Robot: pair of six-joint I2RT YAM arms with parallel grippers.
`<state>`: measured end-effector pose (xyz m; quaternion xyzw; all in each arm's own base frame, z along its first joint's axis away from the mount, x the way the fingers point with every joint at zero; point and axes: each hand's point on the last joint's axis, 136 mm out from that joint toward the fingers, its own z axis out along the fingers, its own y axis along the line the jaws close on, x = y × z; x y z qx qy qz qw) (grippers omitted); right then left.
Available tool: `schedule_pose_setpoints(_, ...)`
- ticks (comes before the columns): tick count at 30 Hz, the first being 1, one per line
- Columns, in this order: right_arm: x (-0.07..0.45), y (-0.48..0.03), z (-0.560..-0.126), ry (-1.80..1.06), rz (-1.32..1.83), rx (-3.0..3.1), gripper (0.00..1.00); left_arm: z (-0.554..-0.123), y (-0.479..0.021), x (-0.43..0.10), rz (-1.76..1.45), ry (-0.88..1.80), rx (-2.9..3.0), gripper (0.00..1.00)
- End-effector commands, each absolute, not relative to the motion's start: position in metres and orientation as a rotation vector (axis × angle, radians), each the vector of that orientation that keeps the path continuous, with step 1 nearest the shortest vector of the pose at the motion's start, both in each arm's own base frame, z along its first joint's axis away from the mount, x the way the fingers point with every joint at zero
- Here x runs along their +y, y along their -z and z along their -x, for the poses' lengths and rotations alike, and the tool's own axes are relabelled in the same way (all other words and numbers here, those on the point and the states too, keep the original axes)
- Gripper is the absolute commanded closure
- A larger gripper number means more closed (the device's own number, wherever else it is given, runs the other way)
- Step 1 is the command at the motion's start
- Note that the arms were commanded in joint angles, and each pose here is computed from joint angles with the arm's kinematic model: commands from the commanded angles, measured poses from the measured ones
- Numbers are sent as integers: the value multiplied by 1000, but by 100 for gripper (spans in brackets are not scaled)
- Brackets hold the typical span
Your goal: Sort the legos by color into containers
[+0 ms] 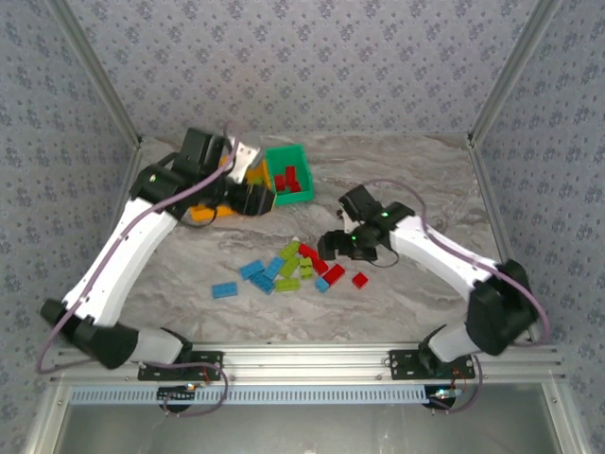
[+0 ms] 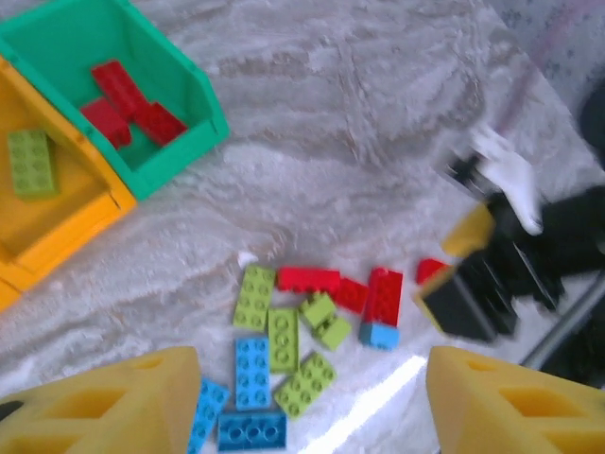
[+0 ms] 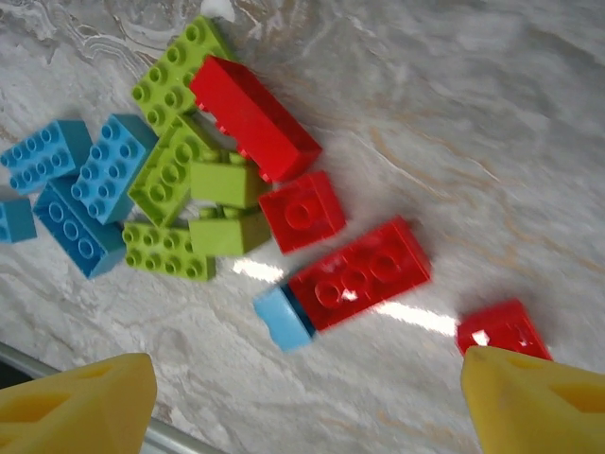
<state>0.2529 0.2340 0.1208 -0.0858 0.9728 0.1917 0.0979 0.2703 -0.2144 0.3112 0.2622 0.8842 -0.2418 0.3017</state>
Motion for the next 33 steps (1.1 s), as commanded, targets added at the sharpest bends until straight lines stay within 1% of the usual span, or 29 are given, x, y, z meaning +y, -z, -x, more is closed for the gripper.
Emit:
schedule_pose_setpoints(1,266,-116,-274,-537,444,2842,16,-230,-283,-221,-1014,689,2251,21)
schedule_pose_setpoints(3,282,-101,-284,-502,512,2857,16,-203,-263,-216,-1138,644,2280,13)
schedule_pose_setpoints(5,293,-91,-294,-448,570,2871,15,-183,-243,-210,-1216,617,2350,9)
schedule_pose_setpoints(7,302,-78,-306,-387,612,2885,16,-172,-230,-206,-1236,609,2409,7)
schedule_pose_setpoints(10,311,-66,-319,-348,625,2906,24,-171,-225,-205,-1197,617,2397,6)
schedule_pose_setpoints(13,307,-52,-324,-291,632,2930,30,-175,-228,-205,-1171,604,2345,6)
schedule_pose_setpoints(17,303,-36,-315,-254,694,2973,40,-170,-224,-203,-1206,607,2344,6)
schedule_pose_setpoints(19,301,-32,-311,-247,712,2982,48,-166,-224,-205,-1232,628,2332,6)
schedule_pose_setpoints(26,286,-41,-327,-179,601,2953,67,-155,-228,-213,-1336,711,2236,6)
schedule_pose_setpoints(27,283,-45,-330,-172,579,2943,70,-156,-229,-214,-1328,716,2229,6)
schedule_pose_setpoints(28,281,-50,-334,-176,559,2934,75,-157,-230,-215,-1315,721,2226,6)
schedule_pose_setpoints(30,276,-63,-341,-185,523,2906,78,-159,-233,-217,-1285,728,2219,6)
schedule_pose_setpoints(33,270,-100,-355,-205,480,2817,80,-168,-240,-217,-1204,709,2196,6)
